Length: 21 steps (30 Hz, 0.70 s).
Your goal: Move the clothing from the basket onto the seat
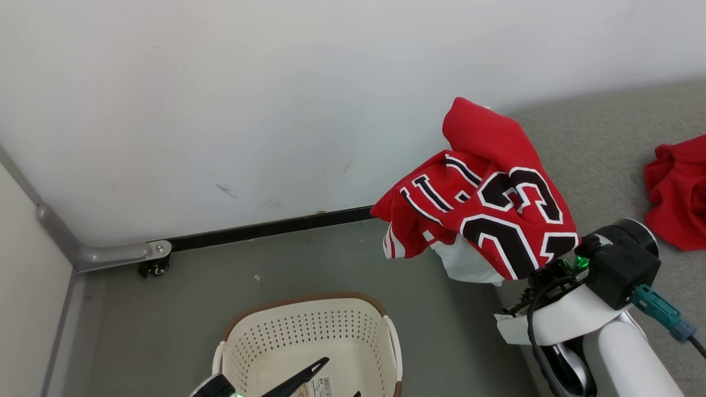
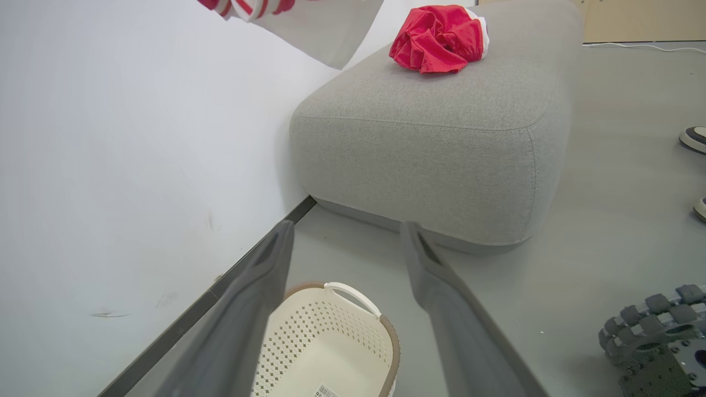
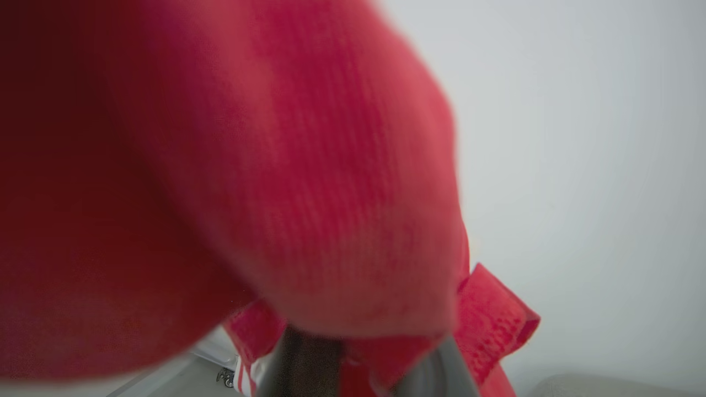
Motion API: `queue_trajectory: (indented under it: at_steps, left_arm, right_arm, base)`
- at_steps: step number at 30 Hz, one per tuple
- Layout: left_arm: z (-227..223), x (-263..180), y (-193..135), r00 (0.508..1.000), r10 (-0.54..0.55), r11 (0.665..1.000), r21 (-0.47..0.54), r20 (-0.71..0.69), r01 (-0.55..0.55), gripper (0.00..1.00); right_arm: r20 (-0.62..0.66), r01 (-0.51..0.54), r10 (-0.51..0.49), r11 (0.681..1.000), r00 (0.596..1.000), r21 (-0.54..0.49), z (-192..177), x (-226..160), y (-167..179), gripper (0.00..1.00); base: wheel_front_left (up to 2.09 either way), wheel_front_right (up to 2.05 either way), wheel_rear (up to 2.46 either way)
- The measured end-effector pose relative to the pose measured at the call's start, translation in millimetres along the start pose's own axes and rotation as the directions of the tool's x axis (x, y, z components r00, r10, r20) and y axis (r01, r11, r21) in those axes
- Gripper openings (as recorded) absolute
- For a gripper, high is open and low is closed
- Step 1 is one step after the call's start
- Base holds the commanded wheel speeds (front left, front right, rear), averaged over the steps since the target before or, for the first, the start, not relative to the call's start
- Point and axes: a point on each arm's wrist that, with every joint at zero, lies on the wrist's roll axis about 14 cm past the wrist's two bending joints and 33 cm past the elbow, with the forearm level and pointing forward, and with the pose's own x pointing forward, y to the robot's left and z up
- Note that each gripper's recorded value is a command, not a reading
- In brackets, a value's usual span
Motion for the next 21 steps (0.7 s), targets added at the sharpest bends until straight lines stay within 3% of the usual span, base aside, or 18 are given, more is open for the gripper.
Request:
queue_trajectory:
  at_steps: [21]
  left_arm:
    - [-1,17,-22,0.996,-0.091,0.995,-0.037,0.007,0.091,1.00]
  right_arm:
    - [-0.036,0.113,-0.117,0.989,0.992,-0.095,-2,-21,-40,0.00]
  base:
    - [0.00,0.00,0.00]
